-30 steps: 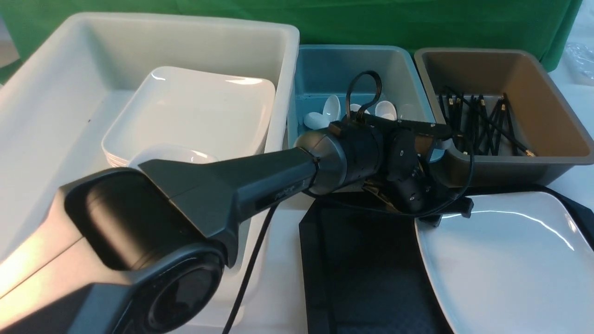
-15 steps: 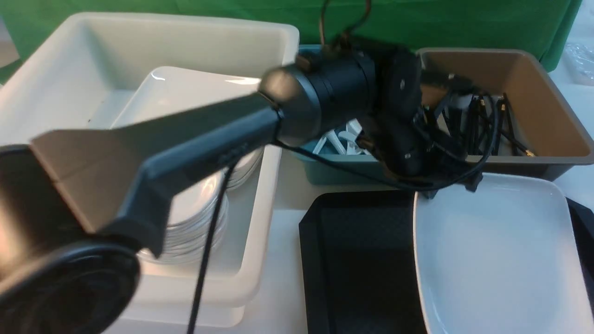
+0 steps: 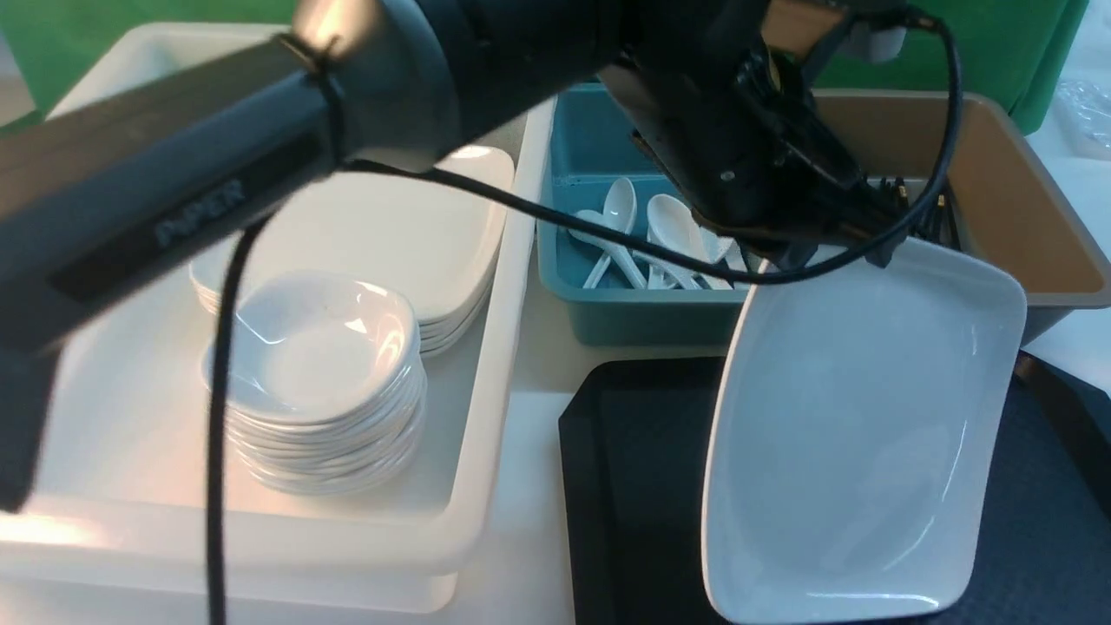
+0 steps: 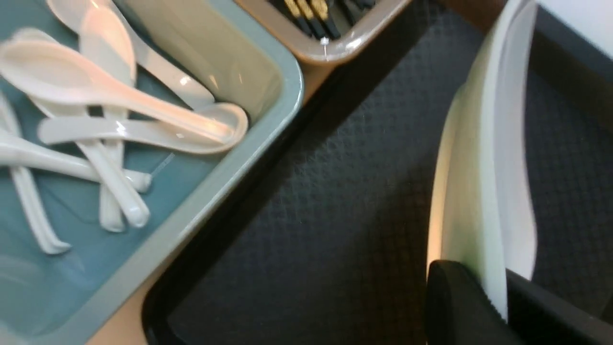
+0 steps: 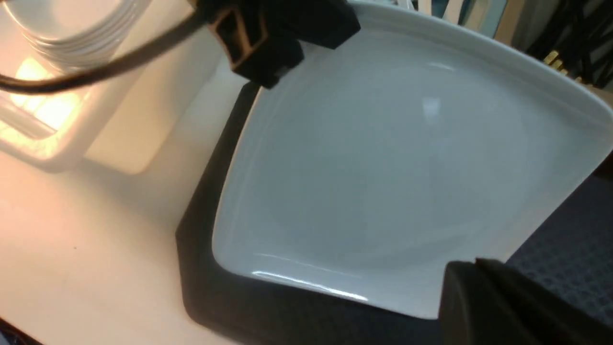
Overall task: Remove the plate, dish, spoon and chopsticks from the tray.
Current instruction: Use the left arm to put the plate into the large storage box on the left
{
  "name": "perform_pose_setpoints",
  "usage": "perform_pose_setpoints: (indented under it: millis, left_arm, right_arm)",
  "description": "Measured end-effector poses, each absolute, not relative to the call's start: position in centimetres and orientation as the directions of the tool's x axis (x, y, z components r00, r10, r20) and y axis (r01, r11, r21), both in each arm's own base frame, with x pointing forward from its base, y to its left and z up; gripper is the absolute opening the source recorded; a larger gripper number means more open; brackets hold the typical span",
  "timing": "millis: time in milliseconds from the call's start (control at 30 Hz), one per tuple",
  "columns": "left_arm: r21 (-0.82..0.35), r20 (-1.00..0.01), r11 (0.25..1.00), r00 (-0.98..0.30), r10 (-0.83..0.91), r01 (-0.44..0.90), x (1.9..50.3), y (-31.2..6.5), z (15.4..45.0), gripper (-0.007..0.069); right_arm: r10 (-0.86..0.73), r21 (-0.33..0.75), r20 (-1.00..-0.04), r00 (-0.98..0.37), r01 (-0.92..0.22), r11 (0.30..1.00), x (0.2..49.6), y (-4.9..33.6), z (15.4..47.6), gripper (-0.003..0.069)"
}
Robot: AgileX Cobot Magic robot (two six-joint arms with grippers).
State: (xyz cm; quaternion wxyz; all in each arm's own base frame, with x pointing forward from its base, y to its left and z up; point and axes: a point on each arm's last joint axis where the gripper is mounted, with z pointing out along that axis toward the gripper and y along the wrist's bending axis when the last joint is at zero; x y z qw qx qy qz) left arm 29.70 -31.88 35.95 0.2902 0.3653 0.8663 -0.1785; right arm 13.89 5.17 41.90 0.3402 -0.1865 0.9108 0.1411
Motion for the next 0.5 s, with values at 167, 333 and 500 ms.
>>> perform_pose_setpoints:
  millis: [167,333,500]
  left_arm:
    - [-0.126,-0.7,0.711,-0.569,0.431,0.692,29.8,-28.3,39.9,0.0031]
    - [-0.209,-0.759,0.764,-0.594,0.267,0.61,30.9,-22.7,43.9,0.0031]
    - [-0.289,-0.8,0.798,-0.591,0.102,0.528,31.8,-16.6,46.9,0.0031]
  right_arm:
    - [-0.241,0.16,-0.721,-0.649,-0.495,0.854,13.4,5.8,43.5,0.0026]
    - [-0.236,0.185,-0.781,-0.578,-0.574,0.797,13.4,6.6,46.0,0.0027]
    - [-0.236,0.213,-0.805,-0.544,-0.637,0.741,14.8,7.6,47.3,0.0024]
